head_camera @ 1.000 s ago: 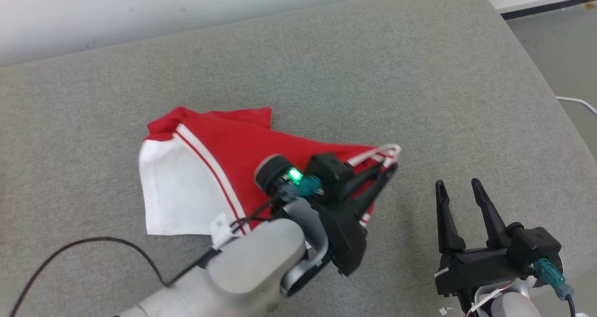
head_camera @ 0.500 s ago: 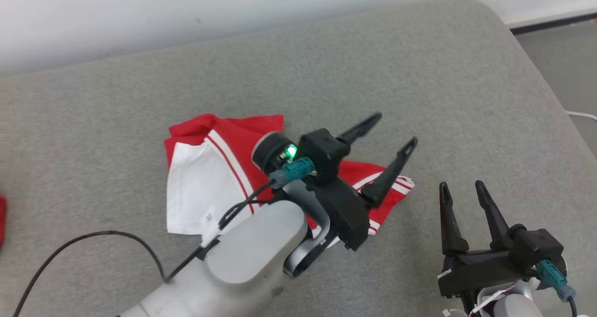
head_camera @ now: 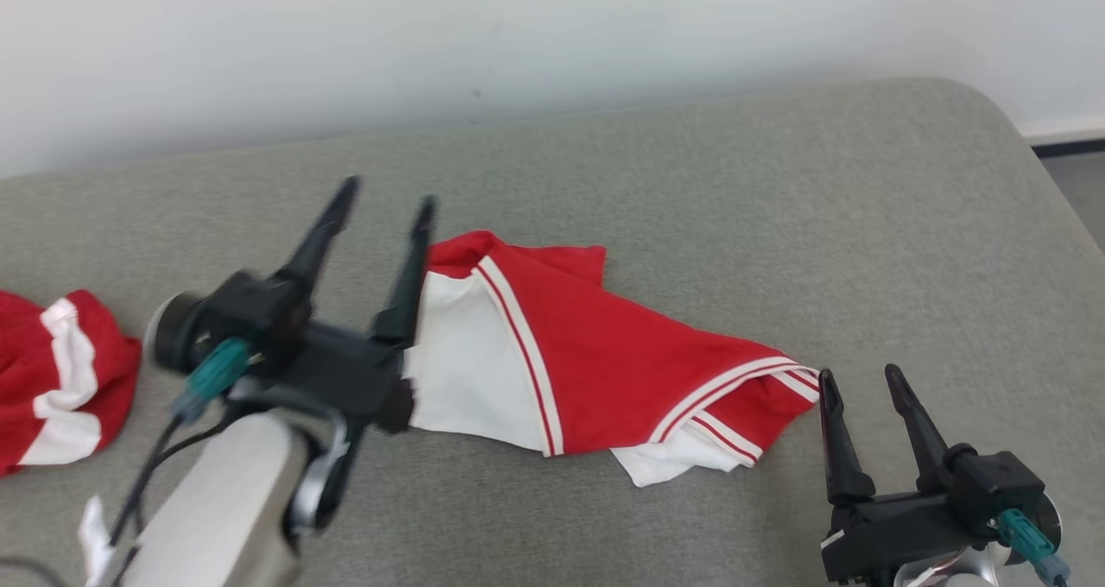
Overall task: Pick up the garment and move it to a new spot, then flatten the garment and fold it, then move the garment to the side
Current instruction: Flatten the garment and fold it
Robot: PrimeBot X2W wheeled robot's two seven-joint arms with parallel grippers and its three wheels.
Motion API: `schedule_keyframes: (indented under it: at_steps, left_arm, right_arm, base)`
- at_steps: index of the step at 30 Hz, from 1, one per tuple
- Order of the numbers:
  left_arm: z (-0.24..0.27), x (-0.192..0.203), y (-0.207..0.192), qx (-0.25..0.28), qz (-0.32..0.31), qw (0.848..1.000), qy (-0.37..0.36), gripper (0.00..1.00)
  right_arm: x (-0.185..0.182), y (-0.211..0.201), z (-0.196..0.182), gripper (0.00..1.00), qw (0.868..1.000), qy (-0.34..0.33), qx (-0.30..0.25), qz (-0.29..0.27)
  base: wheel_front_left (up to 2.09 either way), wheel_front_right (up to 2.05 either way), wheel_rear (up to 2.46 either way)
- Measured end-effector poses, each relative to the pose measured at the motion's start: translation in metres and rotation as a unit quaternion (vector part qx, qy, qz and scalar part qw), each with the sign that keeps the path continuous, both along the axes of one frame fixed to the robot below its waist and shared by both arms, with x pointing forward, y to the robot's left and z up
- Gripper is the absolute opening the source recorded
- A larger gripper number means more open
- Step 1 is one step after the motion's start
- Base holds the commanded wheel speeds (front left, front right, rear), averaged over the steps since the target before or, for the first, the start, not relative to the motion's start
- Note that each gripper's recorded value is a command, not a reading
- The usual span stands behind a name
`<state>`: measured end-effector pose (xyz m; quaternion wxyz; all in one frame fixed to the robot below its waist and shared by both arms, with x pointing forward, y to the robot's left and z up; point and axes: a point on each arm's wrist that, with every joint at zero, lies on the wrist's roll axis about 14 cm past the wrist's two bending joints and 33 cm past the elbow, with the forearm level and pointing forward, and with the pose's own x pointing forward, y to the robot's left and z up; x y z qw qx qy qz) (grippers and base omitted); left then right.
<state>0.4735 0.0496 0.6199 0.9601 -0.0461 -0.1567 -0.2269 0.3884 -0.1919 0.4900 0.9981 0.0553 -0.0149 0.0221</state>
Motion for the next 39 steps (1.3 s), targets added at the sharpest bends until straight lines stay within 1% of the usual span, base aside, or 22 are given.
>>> schedule_keyframes:
  at_steps: [1,2,3,7,11,14,19,23,30,39]
  left_arm:
    - [0.0,0.0,0.0,0.0,0.0,1.0,0.0,1.0]
    - [0.0,-0.002,0.016,0.001,0.02,1.0,-0.002,1.0]
    - [-0.005,-0.008,0.044,0.007,0.054,0.998,0.0,1.0]
    - [-0.016,-0.027,0.093,0.015,0.121,0.992,0.007,1.0]
    - [-0.031,-0.051,0.131,0.017,0.173,0.985,0.021,1.0]
    - [-0.047,-0.069,0.151,0.017,0.204,0.978,0.04,1.0]
    - [-0.07,-0.095,0.167,0.002,0.231,0.97,0.073,1.0]
    - [-0.082,-0.106,0.17,-0.012,0.243,0.966,0.089,1.0]
    - [-0.088,-0.111,0.17,-0.027,0.251,0.963,0.095,1.0]
    - [-0.094,-0.11,0.172,-0.029,0.25,0.963,0.1,1.0]
  right_arm:
    - [0.0,0.0,0.0,1.0,1.0,0.0,0.0,0.0]
    - [0.0,0.004,0.0,1.0,1.0,0.0,0.0,0.006]
    - [0.0,0.011,0.002,1.0,1.0,-0.004,0.0,0.017]
    - [0.002,0.026,0.007,1.0,0.999,-0.011,0.0,0.04]
    - [0.002,0.039,0.01,1.0,0.998,-0.015,-0.001,0.06]
    - [0.002,0.045,0.011,1.0,0.997,-0.017,-0.003,0.071]
    - [0.0,0.055,0.01,1.0,0.996,-0.015,-0.005,0.087]
    - [0.0,0.062,0.008,1.0,0.995,-0.012,-0.008,0.101]
    - [0.0,0.072,0.002,1.0,0.993,-0.003,-0.011,0.118]
    - [-0.002,0.074,-0.002,1.0,0.992,0.003,-0.012,0.123]
  base:
    - [0.0,0.0,0.0]
    - [0.0,0.0,0.0]
    - [0.0,0.0,0.0]
    - [0.0,0.0,0.0]
    - [0.0,0.0,0.0]
    - [0.0,0.0,0.0]
    - [0.0,0.0,0.0]
    - [0.0,0.0,0.0]
    - [0.0,0.0,0.0]
    - [0.0,0.0,0.0]
